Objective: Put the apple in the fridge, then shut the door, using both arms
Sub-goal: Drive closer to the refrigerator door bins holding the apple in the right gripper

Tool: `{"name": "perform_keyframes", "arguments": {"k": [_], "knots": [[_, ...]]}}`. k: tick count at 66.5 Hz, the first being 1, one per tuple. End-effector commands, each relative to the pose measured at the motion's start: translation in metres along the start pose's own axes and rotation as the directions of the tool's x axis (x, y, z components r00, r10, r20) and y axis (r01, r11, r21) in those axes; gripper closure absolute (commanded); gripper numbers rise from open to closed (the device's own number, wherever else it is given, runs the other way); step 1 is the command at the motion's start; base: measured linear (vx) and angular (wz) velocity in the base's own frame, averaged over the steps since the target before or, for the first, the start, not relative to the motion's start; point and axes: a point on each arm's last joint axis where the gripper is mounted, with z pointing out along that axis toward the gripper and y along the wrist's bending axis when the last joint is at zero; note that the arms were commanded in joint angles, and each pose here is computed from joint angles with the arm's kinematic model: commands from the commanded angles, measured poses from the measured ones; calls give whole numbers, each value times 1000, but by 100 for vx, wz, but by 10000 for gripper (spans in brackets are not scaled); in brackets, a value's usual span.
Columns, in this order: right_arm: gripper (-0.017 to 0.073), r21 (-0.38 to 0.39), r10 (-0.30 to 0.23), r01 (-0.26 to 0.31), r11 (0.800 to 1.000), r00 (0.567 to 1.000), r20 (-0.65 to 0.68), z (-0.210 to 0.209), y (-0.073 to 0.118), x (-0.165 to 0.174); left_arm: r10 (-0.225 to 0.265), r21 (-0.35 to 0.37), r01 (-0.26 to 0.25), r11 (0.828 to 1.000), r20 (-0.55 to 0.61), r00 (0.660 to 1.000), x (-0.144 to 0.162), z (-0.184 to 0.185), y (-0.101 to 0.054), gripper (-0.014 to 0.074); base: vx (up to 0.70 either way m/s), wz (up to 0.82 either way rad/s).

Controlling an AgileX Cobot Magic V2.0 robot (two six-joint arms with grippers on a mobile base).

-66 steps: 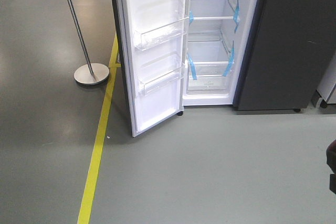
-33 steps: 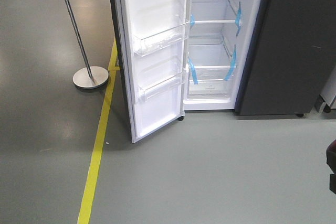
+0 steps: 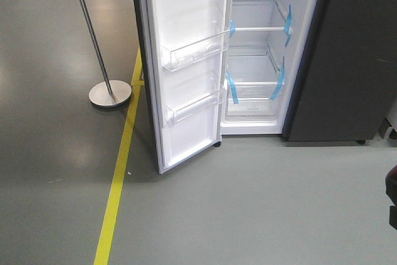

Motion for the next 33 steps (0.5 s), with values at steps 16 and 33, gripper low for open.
{"name": "perform_keyframes", "arguments": {"k": [16, 33], "knots": [[406, -7, -23, 24, 1000, 995, 95, -4, 1, -15, -9, 18, 8, 1000, 66, 998, -1, 0, -1, 599, 6, 2], [406, -7, -23, 24, 1000, 995, 97, -4, 1, -15, -9, 18, 8, 1000, 66, 998, -1, 0, -1, 599, 8, 2]]}}
